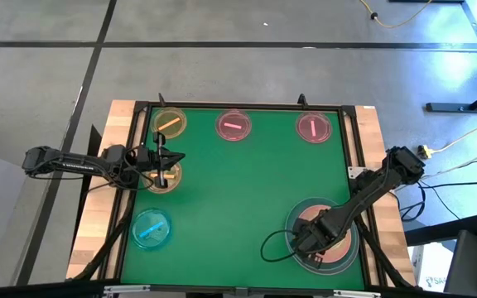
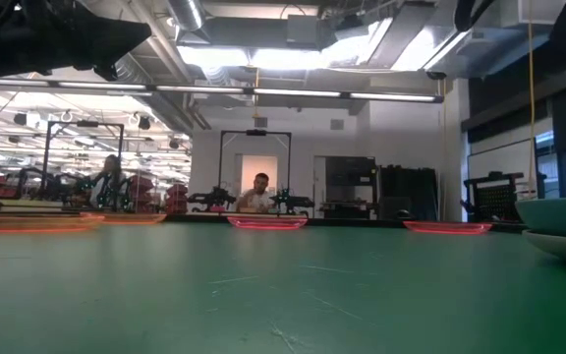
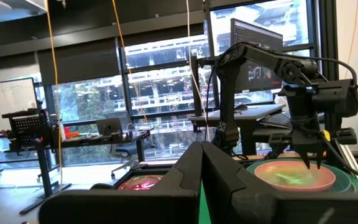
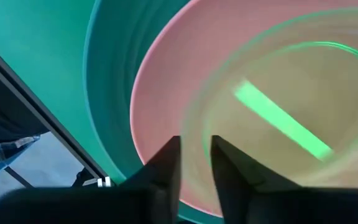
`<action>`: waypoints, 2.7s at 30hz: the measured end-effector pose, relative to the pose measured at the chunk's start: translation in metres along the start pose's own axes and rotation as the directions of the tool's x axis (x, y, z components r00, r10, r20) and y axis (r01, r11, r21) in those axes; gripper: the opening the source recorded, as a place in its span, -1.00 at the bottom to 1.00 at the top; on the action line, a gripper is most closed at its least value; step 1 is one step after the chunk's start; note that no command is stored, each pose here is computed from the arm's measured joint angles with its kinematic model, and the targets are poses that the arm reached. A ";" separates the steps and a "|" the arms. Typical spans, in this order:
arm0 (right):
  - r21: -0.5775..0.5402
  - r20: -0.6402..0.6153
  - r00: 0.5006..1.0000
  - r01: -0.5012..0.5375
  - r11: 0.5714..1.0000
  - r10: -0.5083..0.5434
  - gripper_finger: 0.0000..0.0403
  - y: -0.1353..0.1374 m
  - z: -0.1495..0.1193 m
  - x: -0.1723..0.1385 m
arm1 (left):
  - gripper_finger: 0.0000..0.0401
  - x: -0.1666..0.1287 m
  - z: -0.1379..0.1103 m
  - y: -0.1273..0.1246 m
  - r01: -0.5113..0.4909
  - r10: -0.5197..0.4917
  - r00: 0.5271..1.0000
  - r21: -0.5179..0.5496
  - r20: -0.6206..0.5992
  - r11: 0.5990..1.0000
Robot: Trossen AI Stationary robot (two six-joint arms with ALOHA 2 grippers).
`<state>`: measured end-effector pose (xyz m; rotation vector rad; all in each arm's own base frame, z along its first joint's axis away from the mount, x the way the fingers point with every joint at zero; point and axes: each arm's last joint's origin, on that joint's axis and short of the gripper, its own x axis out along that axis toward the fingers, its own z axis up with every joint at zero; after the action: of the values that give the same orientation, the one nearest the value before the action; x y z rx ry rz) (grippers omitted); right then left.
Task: Stack plastic plates
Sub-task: Stack the light green plate on top of the pink plate, then stack the right light red plate on top of the light green plate
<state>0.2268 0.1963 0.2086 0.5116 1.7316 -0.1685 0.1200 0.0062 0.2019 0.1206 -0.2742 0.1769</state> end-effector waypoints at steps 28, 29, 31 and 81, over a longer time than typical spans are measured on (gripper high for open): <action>-0.186 0.457 0.834 0.430 0.884 -0.309 -0.24 -0.103 0.078 -0.080 | -0.98 0.000 0.000 0.000 0.000 0.000 1.000 0.000 0.000 1.000; -0.180 0.462 0.830 0.434 0.883 -0.314 -0.24 -0.110 0.083 -0.083 | -0.98 0.000 0.000 0.000 0.001 -0.001 1.000 0.000 0.000 1.000; -0.169 0.482 0.820 0.432 0.886 -0.308 -0.24 -0.123 0.096 -0.087 | -0.98 0.000 0.000 0.000 0.000 0.000 1.000 0.001 0.000 1.000; 0.582 0.481 0.678 0.227 0.781 -0.556 -0.29 -0.326 0.125 -0.001 | -0.98 0.000 0.000 0.000 0.000 0.000 1.000 0.027 0.000 1.000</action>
<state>0.2001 -0.1418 0.1277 0.3446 1.0786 -1.0153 0.1200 0.0061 0.2019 0.1478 -0.2721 0.1803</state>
